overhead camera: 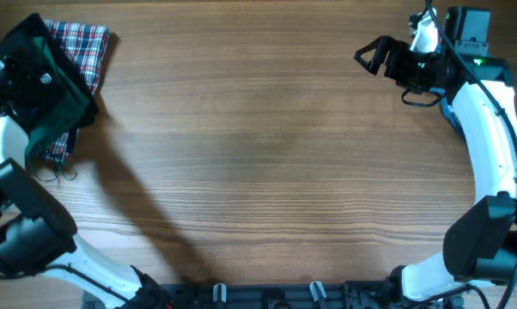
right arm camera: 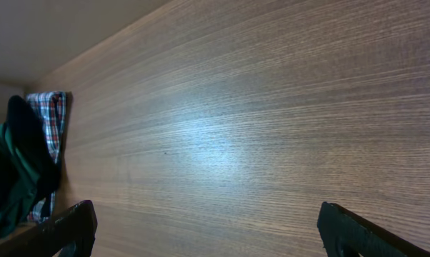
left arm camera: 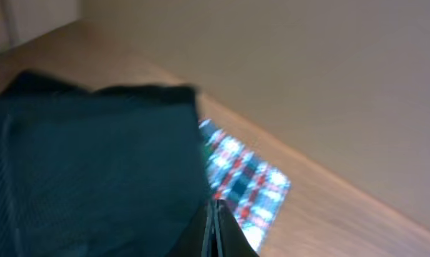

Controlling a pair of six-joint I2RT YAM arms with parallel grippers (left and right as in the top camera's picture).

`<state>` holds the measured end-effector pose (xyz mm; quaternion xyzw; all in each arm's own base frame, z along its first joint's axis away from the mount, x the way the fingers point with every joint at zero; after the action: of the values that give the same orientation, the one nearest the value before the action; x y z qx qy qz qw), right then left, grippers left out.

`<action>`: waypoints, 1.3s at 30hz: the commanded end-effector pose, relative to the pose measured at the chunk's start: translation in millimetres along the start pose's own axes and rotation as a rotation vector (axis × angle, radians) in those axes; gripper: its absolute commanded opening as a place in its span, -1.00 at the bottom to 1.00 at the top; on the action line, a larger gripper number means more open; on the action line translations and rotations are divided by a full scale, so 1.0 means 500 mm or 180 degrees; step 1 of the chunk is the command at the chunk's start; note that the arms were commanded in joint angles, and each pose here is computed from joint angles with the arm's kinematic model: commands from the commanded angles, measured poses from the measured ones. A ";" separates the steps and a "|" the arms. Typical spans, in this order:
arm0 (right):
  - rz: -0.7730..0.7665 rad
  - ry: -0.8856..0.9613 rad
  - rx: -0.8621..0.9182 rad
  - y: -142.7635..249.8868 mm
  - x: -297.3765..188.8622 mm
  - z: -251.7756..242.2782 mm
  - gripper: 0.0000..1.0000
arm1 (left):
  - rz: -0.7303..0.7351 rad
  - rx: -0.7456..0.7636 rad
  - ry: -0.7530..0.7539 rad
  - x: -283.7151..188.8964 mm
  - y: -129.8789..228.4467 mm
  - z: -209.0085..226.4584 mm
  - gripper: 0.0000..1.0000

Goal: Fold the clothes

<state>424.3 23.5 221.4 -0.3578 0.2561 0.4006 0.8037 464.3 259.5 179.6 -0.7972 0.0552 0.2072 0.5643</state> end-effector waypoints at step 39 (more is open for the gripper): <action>0.0068 -0.0049 0.0022 0.004 0.011 0.001 0.99 | -0.0141 -0.0566 -0.1824 -0.119 -0.046 0.131 -0.87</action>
<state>424.2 23.5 221.3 -0.3575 0.2564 0.4009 0.8036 410.5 296.4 230.5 -0.7829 -0.0992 0.3517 0.5035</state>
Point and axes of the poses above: each gripper's point midway between its finger pads, its own x axis out along the fingers, its own z axis along the line the jaws close on, y = z × x, the point moved 4 cm from there along -x, back along the fingers, and after that the axes turned 8 degrees about x, right-handed, at the moved point
